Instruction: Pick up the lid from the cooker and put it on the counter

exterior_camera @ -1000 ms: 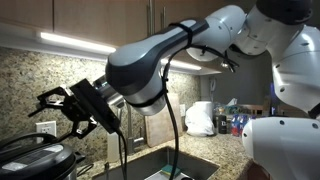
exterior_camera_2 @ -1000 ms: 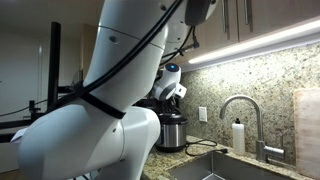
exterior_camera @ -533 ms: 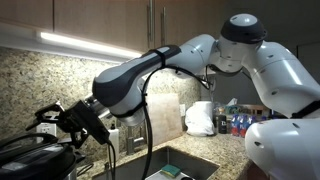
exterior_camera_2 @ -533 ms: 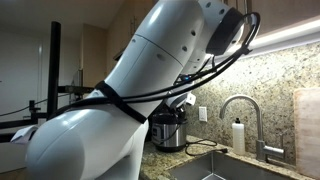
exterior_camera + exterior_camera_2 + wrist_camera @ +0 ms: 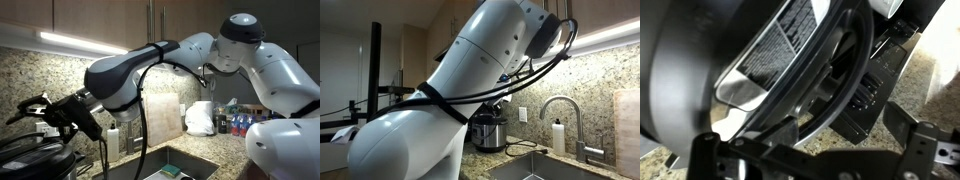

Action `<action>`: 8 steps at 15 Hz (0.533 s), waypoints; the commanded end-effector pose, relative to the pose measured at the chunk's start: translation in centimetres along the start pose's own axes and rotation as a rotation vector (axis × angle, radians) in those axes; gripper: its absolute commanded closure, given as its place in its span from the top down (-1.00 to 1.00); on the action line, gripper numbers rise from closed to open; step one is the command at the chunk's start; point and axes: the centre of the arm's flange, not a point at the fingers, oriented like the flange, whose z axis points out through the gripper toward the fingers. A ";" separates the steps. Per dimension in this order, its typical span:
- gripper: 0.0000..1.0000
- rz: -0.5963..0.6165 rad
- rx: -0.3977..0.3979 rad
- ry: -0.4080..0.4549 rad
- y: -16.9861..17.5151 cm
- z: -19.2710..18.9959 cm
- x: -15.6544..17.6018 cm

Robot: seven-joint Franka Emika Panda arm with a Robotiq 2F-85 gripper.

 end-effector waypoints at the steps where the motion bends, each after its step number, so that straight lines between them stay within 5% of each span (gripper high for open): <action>1: 1.00 -0.020 0.006 -0.044 -2.0 -0.2 -1.1; 8: 1.00 -0.017 -0.066 -0.064 -3.0 1.1 -1.8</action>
